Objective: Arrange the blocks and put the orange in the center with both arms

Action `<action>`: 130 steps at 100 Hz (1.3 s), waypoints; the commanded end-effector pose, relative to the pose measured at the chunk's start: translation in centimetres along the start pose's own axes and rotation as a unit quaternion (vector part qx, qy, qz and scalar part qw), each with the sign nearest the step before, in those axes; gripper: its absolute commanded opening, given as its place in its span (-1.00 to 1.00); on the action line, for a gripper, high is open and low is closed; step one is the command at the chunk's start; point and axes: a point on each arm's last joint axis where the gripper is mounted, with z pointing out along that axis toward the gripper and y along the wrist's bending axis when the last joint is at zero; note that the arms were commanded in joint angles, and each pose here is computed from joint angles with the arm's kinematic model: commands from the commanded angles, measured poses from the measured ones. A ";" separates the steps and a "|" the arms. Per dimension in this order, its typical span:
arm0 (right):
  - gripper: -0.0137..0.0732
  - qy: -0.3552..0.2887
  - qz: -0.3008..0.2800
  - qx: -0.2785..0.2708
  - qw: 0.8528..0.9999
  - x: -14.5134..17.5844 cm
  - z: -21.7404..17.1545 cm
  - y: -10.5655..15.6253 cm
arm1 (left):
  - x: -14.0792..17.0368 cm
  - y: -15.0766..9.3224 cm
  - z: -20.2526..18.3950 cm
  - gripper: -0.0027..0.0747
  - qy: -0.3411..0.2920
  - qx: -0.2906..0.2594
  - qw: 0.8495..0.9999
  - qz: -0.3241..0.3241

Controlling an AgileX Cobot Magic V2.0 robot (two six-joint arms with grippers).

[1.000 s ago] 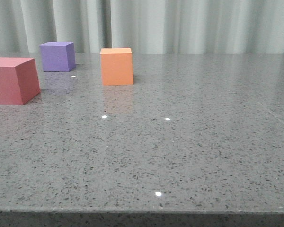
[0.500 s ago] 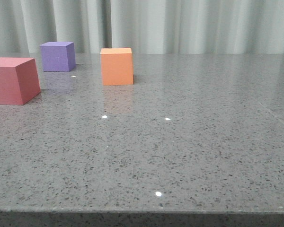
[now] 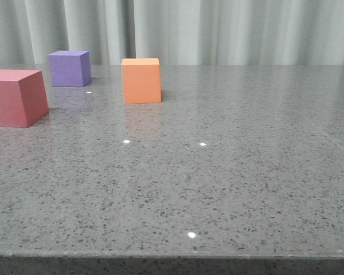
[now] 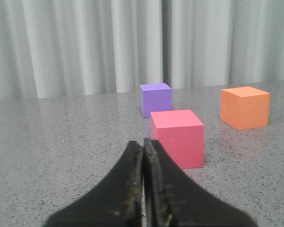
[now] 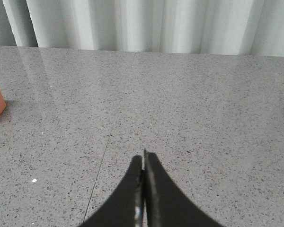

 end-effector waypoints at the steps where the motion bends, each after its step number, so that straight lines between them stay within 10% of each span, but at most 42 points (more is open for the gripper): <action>1: -0.94 -0.054 -0.006 -0.007 0.999 -1.6 -0.3 0.1 | 0.6 0.0 -0.2 -0.98 -0.033 0.002 0.999 -0.005; 51: -0.94 -0.054 -0.006 -0.007 0.999 -1.6 -0.3 0.1 | -3.3 0.0 -0.6 -0.98 -0.063 0.003 0.995 -0.072; 130: -0.94 -0.054 -0.006 -0.007 0.999 -1.6 -0.3 0.1 | -17.9 -0.7 10.4 -0.98 0.276 0.015 0.956 -0.103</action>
